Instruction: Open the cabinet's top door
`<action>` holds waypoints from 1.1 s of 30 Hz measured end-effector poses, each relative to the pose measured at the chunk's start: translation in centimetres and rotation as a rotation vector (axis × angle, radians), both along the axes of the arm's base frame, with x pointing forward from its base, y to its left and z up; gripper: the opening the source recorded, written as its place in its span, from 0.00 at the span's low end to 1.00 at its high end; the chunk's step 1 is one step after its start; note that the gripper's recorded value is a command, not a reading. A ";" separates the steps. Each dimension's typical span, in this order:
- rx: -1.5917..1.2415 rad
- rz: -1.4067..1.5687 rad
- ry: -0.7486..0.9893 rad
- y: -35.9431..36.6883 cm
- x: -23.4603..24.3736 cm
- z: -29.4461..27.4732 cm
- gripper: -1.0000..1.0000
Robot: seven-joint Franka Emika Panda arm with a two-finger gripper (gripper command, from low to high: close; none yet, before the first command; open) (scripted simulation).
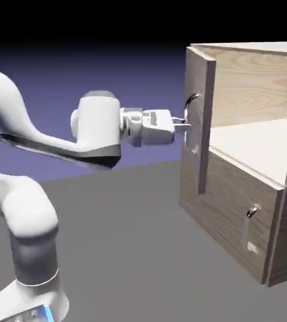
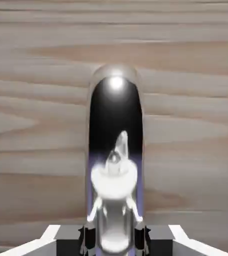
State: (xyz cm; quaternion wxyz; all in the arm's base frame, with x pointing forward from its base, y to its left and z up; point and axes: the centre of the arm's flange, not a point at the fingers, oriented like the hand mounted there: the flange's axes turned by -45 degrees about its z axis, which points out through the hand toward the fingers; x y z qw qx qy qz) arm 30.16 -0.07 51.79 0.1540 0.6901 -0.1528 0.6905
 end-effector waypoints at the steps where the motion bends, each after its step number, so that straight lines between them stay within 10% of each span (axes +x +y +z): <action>1: -0.001 -0.010 0.000 0.3 -0.4 0.0 0.00; 33: 0.001 -0.394 -0.001 15.6 -11.4 0.0 0.00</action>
